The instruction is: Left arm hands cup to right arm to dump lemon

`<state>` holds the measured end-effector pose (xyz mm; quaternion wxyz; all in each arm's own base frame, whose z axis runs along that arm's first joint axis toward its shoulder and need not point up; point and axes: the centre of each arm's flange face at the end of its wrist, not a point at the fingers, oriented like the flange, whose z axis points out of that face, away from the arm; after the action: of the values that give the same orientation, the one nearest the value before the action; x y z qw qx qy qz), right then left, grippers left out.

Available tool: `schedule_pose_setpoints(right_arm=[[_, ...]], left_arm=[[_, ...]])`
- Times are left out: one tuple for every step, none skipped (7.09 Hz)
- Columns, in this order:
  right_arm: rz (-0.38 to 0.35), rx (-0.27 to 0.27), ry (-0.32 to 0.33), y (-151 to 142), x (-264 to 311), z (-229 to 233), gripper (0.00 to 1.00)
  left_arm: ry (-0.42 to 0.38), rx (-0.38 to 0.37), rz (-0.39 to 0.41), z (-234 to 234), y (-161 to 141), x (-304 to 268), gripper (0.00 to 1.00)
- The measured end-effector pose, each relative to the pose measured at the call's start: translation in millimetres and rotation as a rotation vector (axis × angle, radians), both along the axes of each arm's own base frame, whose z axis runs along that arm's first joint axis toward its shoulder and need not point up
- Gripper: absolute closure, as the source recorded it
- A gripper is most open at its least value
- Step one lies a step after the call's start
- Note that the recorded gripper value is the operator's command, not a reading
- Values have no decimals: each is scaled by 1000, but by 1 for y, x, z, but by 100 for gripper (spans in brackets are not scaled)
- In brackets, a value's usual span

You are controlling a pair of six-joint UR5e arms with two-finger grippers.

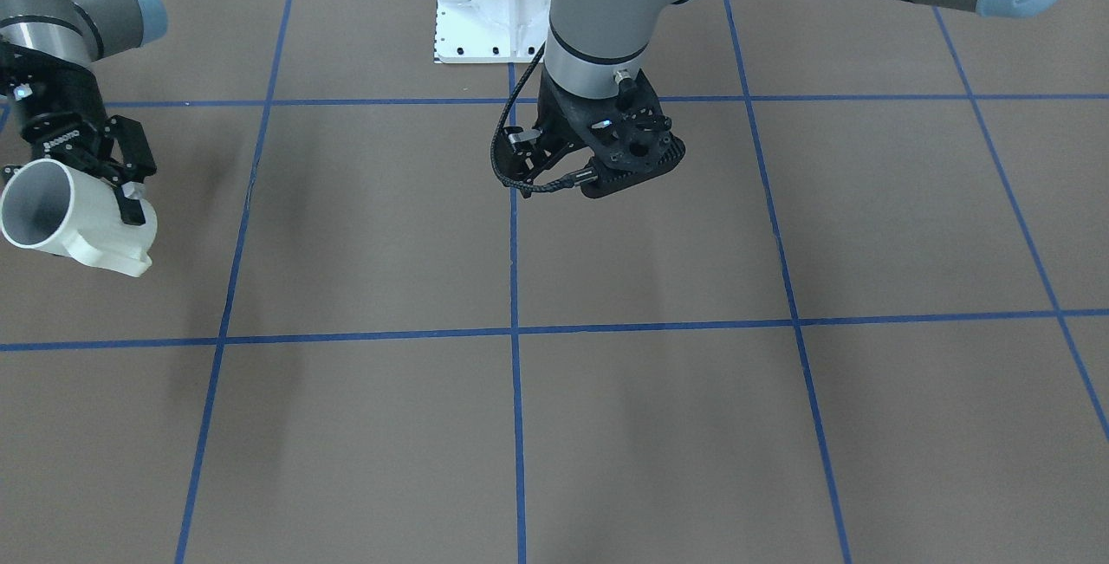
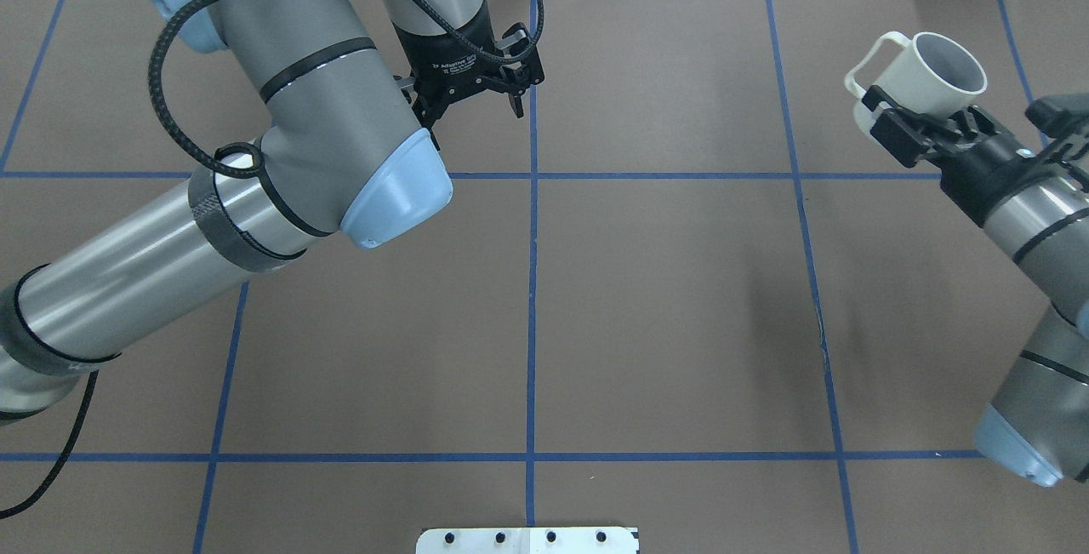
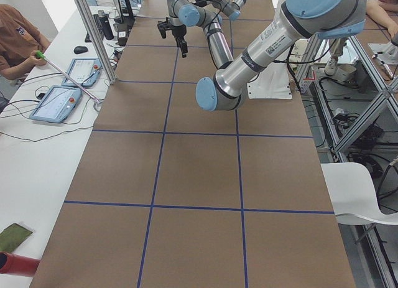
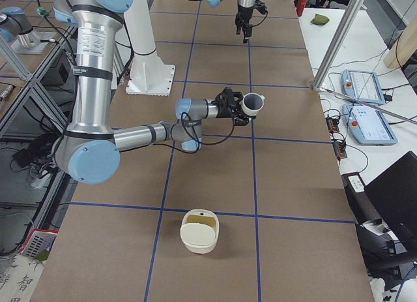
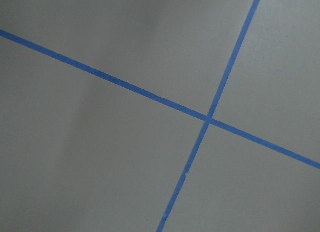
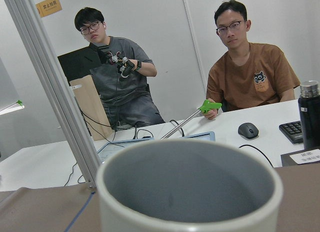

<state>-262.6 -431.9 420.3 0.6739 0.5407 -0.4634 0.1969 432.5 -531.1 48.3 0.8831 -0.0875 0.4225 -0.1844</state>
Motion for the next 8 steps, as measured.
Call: schedule_pose_setpoints(right_arm=[[-4, -9, 19, -13, -27, -26, 51], [-2, -24, 45, -21, -58, -52, 53], [7, -29, 91, -20, -92, -76, 53], [14, -24, 151, -15, -120, -92, 53], [15, -19, 197, -9, -143, -99, 53], [19, -13, 228, -3, -167, -103, 53], [25, -4, 251, 3, -190, -107, 53], [30, 9, 270, 12, -207, -113, 53]], left_arm=[[16, 2, -11, -10, 1, 0, 0], [30, 9, -16, -22, 1, -1, 0], [37, 14, -18, -34, 0, 1, 0], [35, 9, -20, -46, -6, 6, 7], [30, 2, -21, -58, -12, 13, 8], [31, 0, -21, -68, -15, 16, 9], [37, 5, -21, -75, -16, 17, 0], [42, 10, -21, -79, -16, 17, 0]])
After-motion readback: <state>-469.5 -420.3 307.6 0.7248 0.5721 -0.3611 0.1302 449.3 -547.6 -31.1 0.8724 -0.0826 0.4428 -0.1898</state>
